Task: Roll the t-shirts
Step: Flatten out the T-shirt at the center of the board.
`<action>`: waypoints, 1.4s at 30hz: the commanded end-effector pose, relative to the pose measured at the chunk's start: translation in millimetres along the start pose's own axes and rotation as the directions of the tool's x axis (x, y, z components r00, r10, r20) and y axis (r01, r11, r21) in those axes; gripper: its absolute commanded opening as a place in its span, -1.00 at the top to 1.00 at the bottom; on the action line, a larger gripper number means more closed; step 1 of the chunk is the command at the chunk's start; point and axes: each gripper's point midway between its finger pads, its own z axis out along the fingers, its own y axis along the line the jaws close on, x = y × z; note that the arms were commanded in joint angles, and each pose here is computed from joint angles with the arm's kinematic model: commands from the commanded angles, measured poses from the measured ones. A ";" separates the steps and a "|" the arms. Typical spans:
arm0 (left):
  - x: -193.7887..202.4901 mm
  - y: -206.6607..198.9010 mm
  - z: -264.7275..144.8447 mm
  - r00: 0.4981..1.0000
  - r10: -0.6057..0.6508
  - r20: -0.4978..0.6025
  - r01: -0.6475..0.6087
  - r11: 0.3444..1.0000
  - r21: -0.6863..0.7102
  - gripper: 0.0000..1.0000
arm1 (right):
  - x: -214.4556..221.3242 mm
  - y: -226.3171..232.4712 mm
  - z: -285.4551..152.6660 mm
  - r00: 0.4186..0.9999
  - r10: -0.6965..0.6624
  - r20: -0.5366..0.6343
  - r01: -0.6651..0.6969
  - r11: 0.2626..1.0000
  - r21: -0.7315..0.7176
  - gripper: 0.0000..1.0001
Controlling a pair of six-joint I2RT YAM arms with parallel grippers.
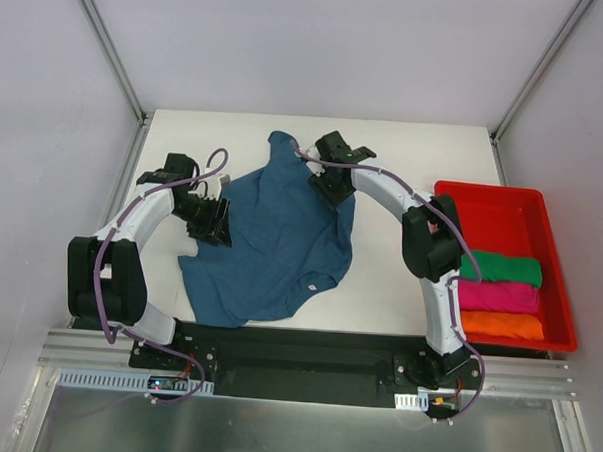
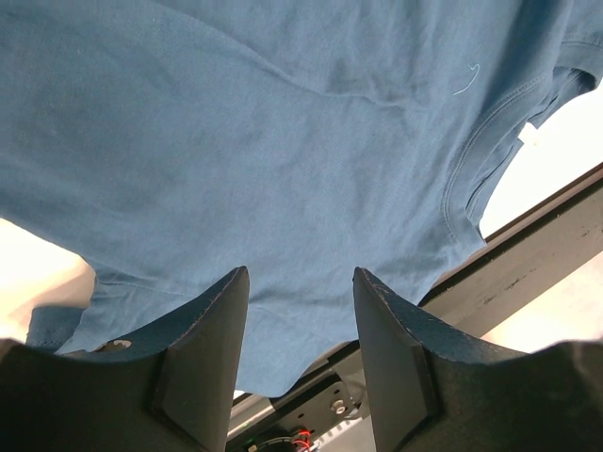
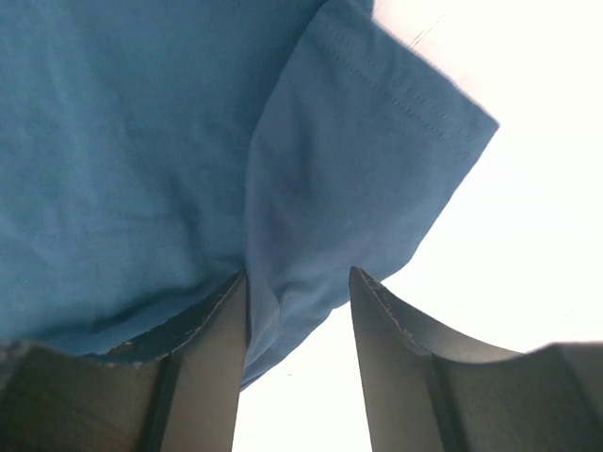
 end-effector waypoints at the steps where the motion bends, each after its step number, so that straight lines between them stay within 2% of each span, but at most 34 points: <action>1: -9.0 -10.9 -6.7 1.000 0.022 0.012 -0.022 0.999 0.030 0.04 | -0.8 -2.5 -15.7 1.000 -0.013 0.021 0.013 1.000 -0.005 0.02; 3: -10.3 -11.2 -6.9 1.000 0.021 0.014 -0.022 0.999 0.032 0.03 | 1.5 2.3 -14.6 1.000 -0.014 0.017 0.015 0.999 -0.030 0.04; 6: -10.3 -11.8 -5.6 1.000 0.017 0.011 -0.018 0.999 0.040 0.04 | 3.8 7.1 -12.7 1.000 -0.021 0.012 0.022 0.998 -0.056 0.20; 7: -9.5 -12.1 -5.1 1.000 0.015 0.007 -0.015 0.999 0.043 0.04 | 5.0 7.2 -12.1 1.000 -0.020 0.008 0.020 0.998 -0.055 0.46; 8: -9.5 -12.6 -5.1 1.000 0.016 0.008 -0.017 0.999 0.046 0.04 | 6.1 4.6 -12.2 1.000 -0.019 0.003 0.019 0.999 -0.043 0.57; 9: -8.9 -12.7 -4.5 1.000 0.014 0.007 -0.014 0.999 0.048 0.04 | 5.7 3.6 -12.7 1.000 -0.011 0.005 0.011 0.999 -0.040 0.77; 13: -7.1 -12.0 -4.1 1.000 0.015 0.002 -0.015 0.999 0.045 0.04 | 18.3 -29.3 -23.6 0.991 0.131 0.004 -0.131 0.991 -0.006 0.99; 15: -5.8 -12.0 -3.0 1.000 0.011 -0.001 -0.011 0.999 0.049 0.04 | 29.1 -44.8 -33.8 0.980 0.198 0.003 -0.198 0.980 0.005 0.99; 20: -7.1 -10.7 -1.8 1.000 0.005 -0.008 -0.005 0.999 0.047 0.04 | 96.0 -87.7 -39.5 0.906 0.414 -0.081 -0.411 0.910 0.053 0.97; 21: -7.4 -9.5 -0.8 1.000 0.002 -0.011 -0.002 0.999 0.044 0.04 | 102.0 -92.3 -42.9 0.898 0.433 -0.079 -0.430 0.901 0.054 0.83; 22: -7.3 -9.3 -0.4 1.000 0.002 -0.014 -0.002 0.999 0.044 0.04 | 112.9 -101.1 -42.8 0.885 0.458 -0.089 -0.455 0.889 0.055 0.58; 23: -7.8 -8.8 0.3 1.000 0.001 -0.016 0.000 0.999 0.045 0.04 | 112.9 -94.9 -42.1 0.882 0.463 -0.092 -0.465 0.885 -0.001 0.04; 25: -7.5 -7.2 2.0 1.000 -0.002 -0.023 0.003 0.999 0.042 0.04 | 111.7 -104.5 -45.8 0.866 0.496 -0.068 -0.498 0.867 -0.013 -0.11; 33: 4.6 -1.6 2.5 0.998 0.006 -0.069 -0.005 1.000 0.020 0.04 | 53.0 -157.3 -42.4 0.857 0.506 0.093 -0.509 0.861 0.006 -0.15; 38: 17.4 5.4 -4.4 0.992 0.062 -0.112 -0.064 0.998 -0.020 0.04 | 57.3 -185.1 -4.9 0.876 0.477 0.064 -0.481 0.868 0.122 0.00; 42: 25.7 8.1 -10.7 0.987 0.093 -0.135 -0.099 0.994 -0.042 0.04 | 57.0 -202.8 7.2 0.894 0.445 0.058 -0.448 0.876 0.178 0.03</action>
